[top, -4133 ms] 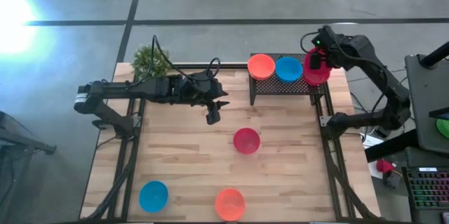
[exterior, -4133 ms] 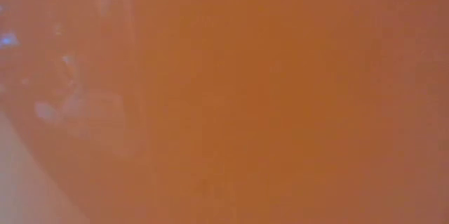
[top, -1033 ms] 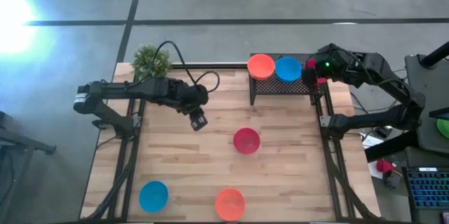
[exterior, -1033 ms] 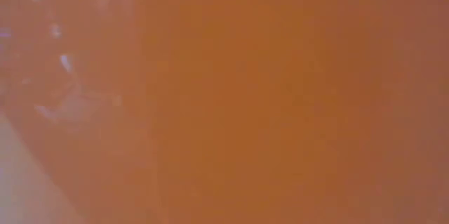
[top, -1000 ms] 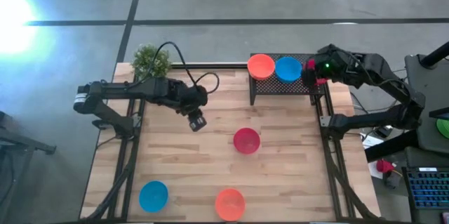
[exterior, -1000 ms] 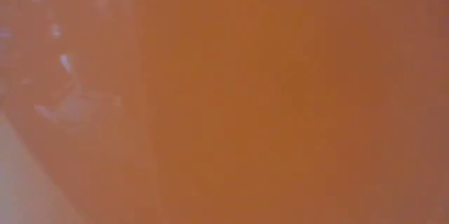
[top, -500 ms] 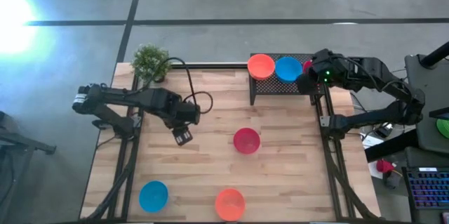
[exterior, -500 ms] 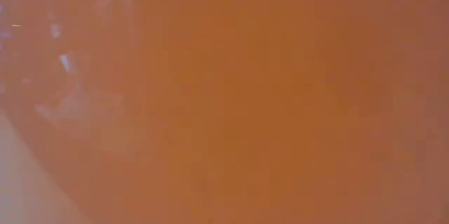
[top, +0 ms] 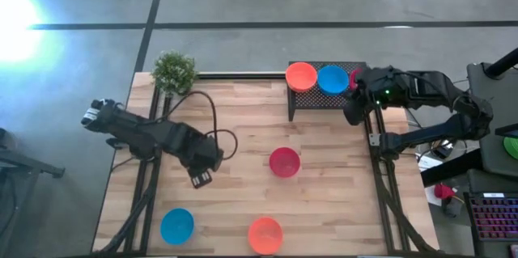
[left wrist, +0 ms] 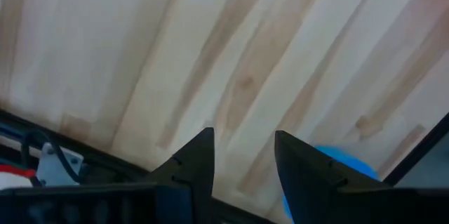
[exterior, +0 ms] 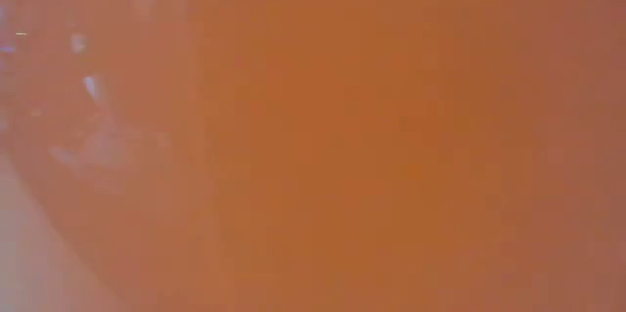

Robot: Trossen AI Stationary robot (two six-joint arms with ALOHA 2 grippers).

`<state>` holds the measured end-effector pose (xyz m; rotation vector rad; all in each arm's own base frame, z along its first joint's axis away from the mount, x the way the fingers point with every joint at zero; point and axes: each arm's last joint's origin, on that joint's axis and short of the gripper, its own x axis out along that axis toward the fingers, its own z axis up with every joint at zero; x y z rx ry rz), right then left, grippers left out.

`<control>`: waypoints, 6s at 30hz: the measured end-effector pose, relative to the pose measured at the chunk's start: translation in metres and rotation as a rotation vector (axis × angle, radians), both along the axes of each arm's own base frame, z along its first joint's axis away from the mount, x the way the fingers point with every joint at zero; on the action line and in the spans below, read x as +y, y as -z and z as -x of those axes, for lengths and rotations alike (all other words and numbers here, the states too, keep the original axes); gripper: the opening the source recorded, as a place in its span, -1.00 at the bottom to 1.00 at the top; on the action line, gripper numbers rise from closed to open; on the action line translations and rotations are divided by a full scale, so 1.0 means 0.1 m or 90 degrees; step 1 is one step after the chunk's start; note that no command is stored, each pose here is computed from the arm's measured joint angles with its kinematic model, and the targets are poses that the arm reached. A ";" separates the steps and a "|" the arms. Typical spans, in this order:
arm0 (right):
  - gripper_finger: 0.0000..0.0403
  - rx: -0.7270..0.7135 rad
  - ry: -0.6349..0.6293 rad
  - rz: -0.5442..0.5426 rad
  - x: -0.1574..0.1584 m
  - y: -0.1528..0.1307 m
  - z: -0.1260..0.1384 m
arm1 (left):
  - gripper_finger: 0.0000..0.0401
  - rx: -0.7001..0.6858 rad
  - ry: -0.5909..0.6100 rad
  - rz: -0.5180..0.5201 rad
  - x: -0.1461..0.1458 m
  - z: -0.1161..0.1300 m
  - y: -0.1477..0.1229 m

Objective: Pick & Place Mini bowls
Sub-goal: Stack the blue bowl on top of the stacked blue bowls on the shelf

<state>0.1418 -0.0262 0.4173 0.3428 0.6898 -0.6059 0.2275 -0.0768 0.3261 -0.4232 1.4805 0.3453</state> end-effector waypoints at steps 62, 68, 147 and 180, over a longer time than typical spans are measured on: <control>-0.96 -0.065 -0.169 0.009 0.12 -0.10 -0.04 | -0.61 -0.053 0.358 0.180 -0.91 0.52 1.56; -0.96 -0.065 -0.169 0.009 0.12 -0.10 -0.04 | -0.96 -0.053 0.330 0.187 -0.91 0.49 1.54; -0.25 -0.039 -0.166 0.511 -0.06 0.70 -1.79 | -1.00 -0.409 -0.216 -0.821 0.85 -1.06 -0.31; -0.95 -0.009 -0.070 0.522 -0.15 0.75 -1.83 | -0.90 -0.438 -0.182 -0.781 0.83 -1.08 -0.31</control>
